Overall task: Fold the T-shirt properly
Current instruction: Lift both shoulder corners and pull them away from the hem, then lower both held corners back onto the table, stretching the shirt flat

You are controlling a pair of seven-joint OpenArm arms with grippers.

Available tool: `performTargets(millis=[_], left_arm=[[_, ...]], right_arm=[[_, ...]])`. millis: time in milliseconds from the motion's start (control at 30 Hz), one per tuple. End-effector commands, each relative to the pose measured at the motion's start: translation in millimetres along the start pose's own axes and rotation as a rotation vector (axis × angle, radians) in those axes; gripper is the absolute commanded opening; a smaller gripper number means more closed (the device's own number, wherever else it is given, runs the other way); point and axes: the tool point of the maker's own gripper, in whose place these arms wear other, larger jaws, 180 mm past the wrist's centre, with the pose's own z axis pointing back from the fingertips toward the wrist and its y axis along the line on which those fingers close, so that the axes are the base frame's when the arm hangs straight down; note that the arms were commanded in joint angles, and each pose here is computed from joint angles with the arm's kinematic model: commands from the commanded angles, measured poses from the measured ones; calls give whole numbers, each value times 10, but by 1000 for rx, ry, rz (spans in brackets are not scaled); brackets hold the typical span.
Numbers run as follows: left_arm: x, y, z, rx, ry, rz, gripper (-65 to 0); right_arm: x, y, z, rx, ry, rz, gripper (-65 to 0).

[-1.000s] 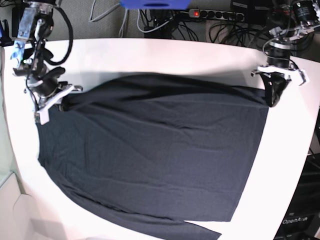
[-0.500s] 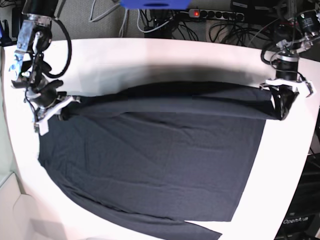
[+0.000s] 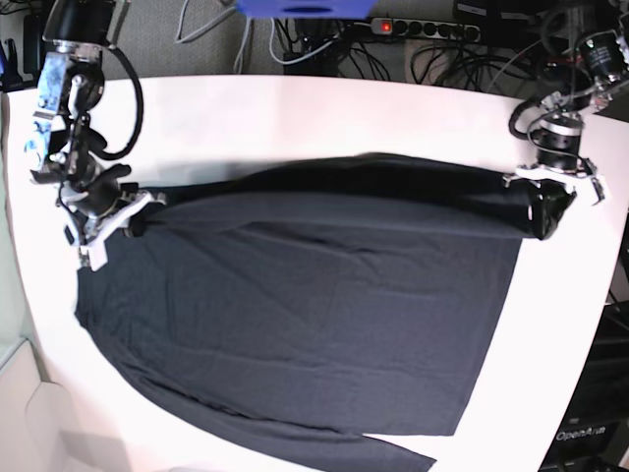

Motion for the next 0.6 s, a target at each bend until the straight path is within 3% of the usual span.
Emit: performTargets(millis=[0, 567], left_arm=[[142, 32, -41, -5, -40, -16, -650], [-205, 181, -236, 31, 171, -54, -650]], right_arm=[[240, -12, 39, 0, -71, 19, -650], [290, -19, -81, 11, -61, 7, -650]])
